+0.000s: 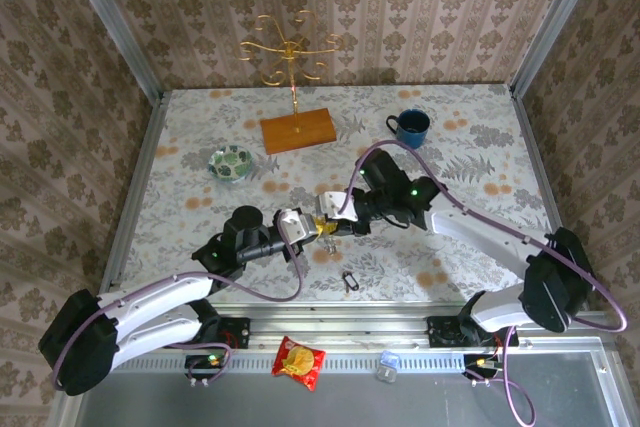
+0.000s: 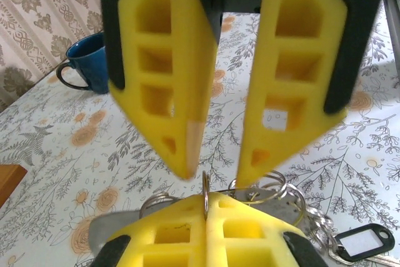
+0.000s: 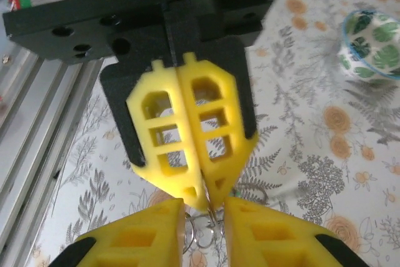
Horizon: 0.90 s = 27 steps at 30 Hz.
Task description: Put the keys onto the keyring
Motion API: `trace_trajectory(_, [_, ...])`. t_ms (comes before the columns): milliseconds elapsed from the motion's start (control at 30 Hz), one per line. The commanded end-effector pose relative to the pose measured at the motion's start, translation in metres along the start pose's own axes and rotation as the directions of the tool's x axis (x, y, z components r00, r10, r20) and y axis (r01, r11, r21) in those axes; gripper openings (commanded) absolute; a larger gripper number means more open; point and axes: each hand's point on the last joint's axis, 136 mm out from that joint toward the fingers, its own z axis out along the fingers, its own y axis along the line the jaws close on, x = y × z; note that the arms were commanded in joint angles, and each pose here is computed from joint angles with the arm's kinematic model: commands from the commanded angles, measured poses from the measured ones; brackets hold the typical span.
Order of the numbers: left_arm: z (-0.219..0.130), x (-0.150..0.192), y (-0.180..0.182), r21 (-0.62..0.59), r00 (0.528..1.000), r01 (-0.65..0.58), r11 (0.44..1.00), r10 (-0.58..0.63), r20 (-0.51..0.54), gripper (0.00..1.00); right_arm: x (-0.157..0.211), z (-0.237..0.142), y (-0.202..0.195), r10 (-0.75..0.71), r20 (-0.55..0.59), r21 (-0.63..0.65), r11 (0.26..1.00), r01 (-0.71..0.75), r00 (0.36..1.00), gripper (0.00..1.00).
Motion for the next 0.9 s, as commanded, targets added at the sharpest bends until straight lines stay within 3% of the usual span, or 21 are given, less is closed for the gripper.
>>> trace_trajectory(0, [-0.002,-0.023,0.011,-0.036,0.997,-0.044,0.998,0.046,0.058,0.0,-0.009,-0.025,-0.025,0.096,0.142,0.135,0.984,-0.115,0.985,0.27])
trace_trajectory(100, [-0.004,-0.026,0.012,-0.048,0.997,-0.042,0.998,0.045,0.068,0.0,0.003,-0.033,-0.034,0.203,0.178,0.241,0.94,-0.243,0.963,0.28])
trace_trajectory(200, [-0.006,-0.026,0.014,-0.063,0.997,-0.033,0.997,0.037,0.072,0.0,0.019,-0.034,-0.022,0.361,0.174,0.244,0.886,-0.395,0.916,0.28])
trace_trajectory(367, [-0.008,-0.024,0.018,-0.09,0.998,-0.006,0.996,0.012,0.064,0.0,0.055,-0.031,0.009,0.66,0.082,0.342,0.685,-0.643,0.747,0.31])
trace_trajectory(467, [-0.009,-0.022,0.02,-0.105,0.999,0.01,0.994,-0.005,0.051,0.0,0.08,-0.034,0.028,0.826,0.069,0.425,0.483,-0.766,0.559,0.31])
trace_trajectory(533, [-0.009,-0.02,0.022,-0.116,0.999,0.016,0.993,-0.012,0.041,0.0,0.1,-0.036,0.044,0.919,0.063,0.475,0.316,-0.821,0.39,0.31])
trace_trajectory(633, [-0.009,-0.017,0.024,-0.127,1.0,0.023,0.992,-0.02,0.024,0.0,0.117,-0.029,0.074,0.98,-0.017,0.485,0.183,-0.855,0.2,0.33])
trace_trajectory(733, [-0.009,-0.015,0.027,-0.145,0.999,0.03,0.989,-0.028,0.016,0.0,0.124,-0.014,0.1,0.983,-0.12,0.495,0.179,-0.85,0.137,0.36])
trace_trajectory(867, [-0.01,-0.015,0.028,-0.151,0.999,0.035,0.988,-0.033,0.015,0.0,0.125,0.004,0.114,0.967,-0.206,0.504,0.238,-0.83,0.152,0.41])
